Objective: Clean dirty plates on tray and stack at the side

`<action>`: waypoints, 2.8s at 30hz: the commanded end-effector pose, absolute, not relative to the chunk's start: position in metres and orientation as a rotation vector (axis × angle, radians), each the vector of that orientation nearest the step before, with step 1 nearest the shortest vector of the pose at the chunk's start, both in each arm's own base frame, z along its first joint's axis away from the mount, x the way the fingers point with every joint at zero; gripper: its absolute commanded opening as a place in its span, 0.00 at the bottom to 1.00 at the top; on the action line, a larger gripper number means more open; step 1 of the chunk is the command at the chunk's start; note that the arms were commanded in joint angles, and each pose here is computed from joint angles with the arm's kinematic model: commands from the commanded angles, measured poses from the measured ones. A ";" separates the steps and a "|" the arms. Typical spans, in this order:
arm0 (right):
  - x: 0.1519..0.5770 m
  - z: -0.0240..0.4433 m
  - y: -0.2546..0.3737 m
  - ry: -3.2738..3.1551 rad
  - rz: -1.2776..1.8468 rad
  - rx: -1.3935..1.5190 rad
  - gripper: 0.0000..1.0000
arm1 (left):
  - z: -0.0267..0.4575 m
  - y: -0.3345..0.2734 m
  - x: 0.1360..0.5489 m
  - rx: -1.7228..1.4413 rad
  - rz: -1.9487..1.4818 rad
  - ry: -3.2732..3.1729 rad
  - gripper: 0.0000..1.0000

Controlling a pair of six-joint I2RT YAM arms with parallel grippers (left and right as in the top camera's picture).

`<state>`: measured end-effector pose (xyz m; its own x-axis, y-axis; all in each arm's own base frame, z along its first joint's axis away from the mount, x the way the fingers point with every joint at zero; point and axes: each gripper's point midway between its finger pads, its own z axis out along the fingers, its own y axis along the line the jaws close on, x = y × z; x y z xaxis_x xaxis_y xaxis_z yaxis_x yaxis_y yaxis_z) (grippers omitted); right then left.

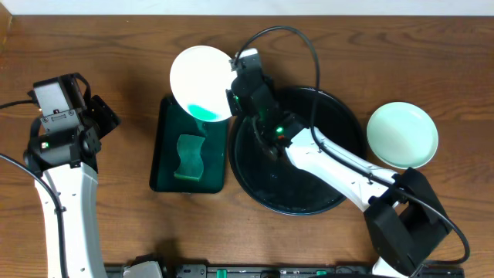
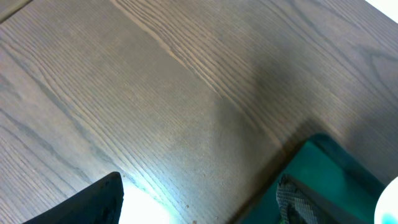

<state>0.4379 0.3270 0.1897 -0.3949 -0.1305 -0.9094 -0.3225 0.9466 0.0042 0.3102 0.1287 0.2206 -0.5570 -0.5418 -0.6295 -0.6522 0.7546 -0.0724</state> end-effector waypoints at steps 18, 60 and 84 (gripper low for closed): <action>0.423 0.265 0.353 1.545 -0.374 -0.719 0.01 | 0.230 0.132 0.310 -0.888 0.237 2.276 0.79; 0.393 0.340 0.365 1.249 -0.657 -0.739 0.01 | 0.230 0.132 0.310 -0.888 0.237 2.276 0.79; 0.393 0.340 0.366 1.224 -0.721 -0.793 0.01 | 0.230 0.132 0.310 -0.888 0.237 2.276 0.79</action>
